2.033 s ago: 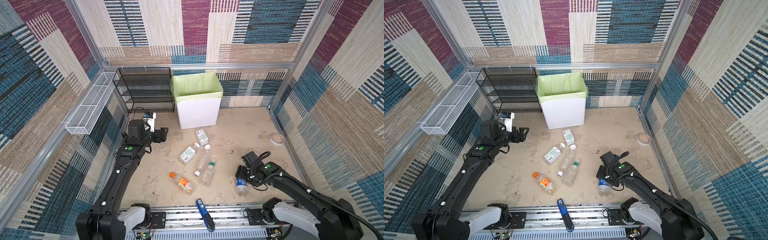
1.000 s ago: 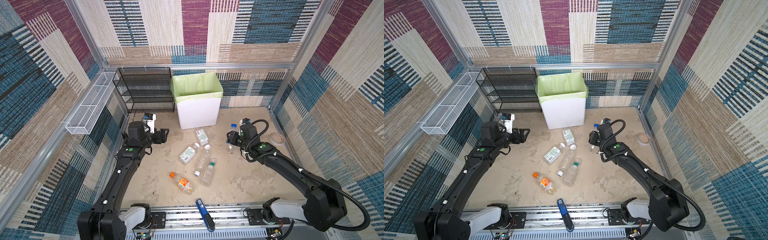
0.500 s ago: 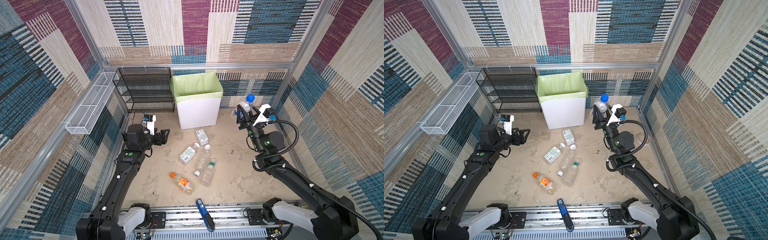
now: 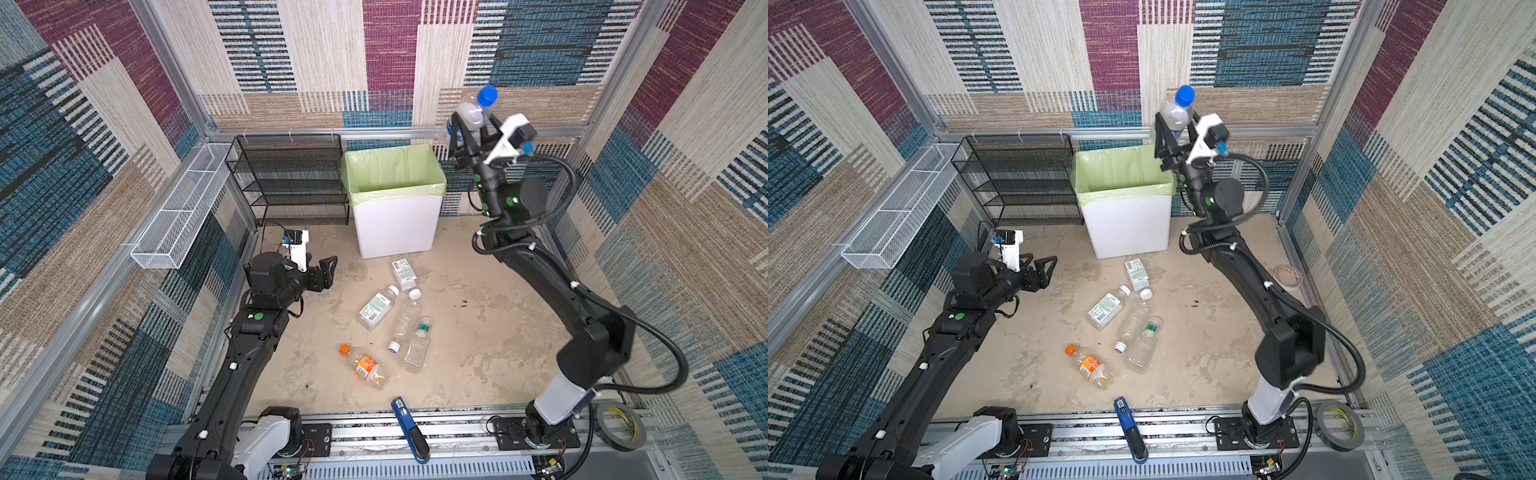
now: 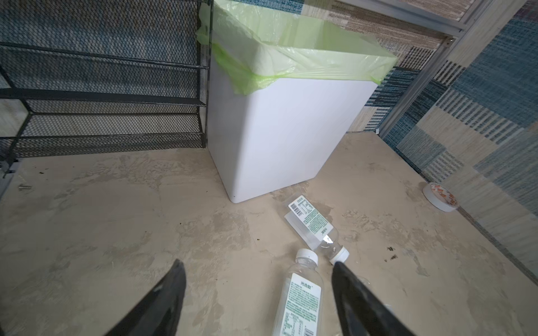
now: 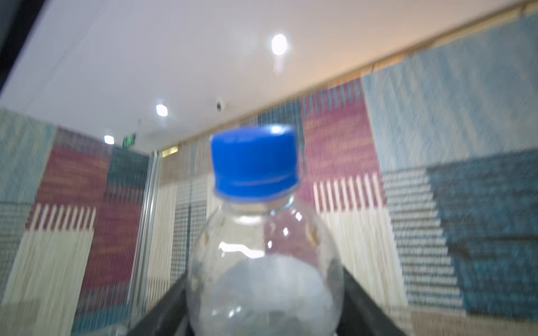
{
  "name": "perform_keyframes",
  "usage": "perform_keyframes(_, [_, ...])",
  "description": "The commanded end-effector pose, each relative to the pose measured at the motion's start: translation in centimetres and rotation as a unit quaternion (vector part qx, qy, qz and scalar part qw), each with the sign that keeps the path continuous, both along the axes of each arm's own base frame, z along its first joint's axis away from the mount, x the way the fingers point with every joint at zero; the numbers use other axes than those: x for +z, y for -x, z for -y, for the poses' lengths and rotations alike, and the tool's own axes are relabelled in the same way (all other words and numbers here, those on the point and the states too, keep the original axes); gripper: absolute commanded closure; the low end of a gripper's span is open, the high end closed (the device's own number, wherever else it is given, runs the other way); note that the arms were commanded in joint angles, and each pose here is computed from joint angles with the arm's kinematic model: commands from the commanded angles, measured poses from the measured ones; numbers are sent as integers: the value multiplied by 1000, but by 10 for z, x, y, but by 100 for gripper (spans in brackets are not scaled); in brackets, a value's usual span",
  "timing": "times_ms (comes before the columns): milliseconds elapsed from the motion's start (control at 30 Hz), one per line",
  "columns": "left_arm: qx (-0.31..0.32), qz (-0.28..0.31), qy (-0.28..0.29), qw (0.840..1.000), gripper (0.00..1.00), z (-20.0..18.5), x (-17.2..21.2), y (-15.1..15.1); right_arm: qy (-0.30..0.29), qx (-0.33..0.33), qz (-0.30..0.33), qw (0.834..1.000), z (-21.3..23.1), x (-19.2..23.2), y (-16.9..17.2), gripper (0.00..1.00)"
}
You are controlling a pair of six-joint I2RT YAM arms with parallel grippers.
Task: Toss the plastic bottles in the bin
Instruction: 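Open the right gripper over the bin while the left gripper moves toward the orange-labelled bottle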
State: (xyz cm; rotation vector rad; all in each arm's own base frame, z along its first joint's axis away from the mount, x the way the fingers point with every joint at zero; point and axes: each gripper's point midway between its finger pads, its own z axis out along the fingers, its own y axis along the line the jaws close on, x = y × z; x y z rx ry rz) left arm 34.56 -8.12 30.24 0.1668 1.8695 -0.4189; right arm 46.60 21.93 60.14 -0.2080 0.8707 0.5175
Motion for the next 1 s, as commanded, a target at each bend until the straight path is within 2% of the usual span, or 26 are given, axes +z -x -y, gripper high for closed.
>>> perform_keyframes(0, [29,2,-4,1000,18,-11,7,18,65,23,-144,987,-29,-54,-48,22])
perform_keyframes(100, [41,6,-20,999,16,-18,11,33,65,14,-148,987,-25,-48,-55,14])
perform_keyframes(200, [37,3,-20,999,16,-18,16,40,65,15,-162,985,-20,-43,-62,11])
perform_keyframes(333, [16,-33,16,999,17,-7,4,45,62,-1,-172,983,-4,-40,-58,11])
perform_keyframes(500, [37,-115,93,988,24,-3,-35,57,50,-35,-188,980,30,-56,-33,11])
perform_keyframes(700, [93,-199,143,965,24,-4,-81,85,17,-62,-254,965,76,-133,-3,11])
perform_keyframes(867, [115,-263,178,941,26,3,-114,107,-4,-76,-332,940,106,-215,24,11])
perform_keyframes(967, [116,-289,197,930,26,10,-130,118,-1,-85,-386,919,117,-270,36,11])
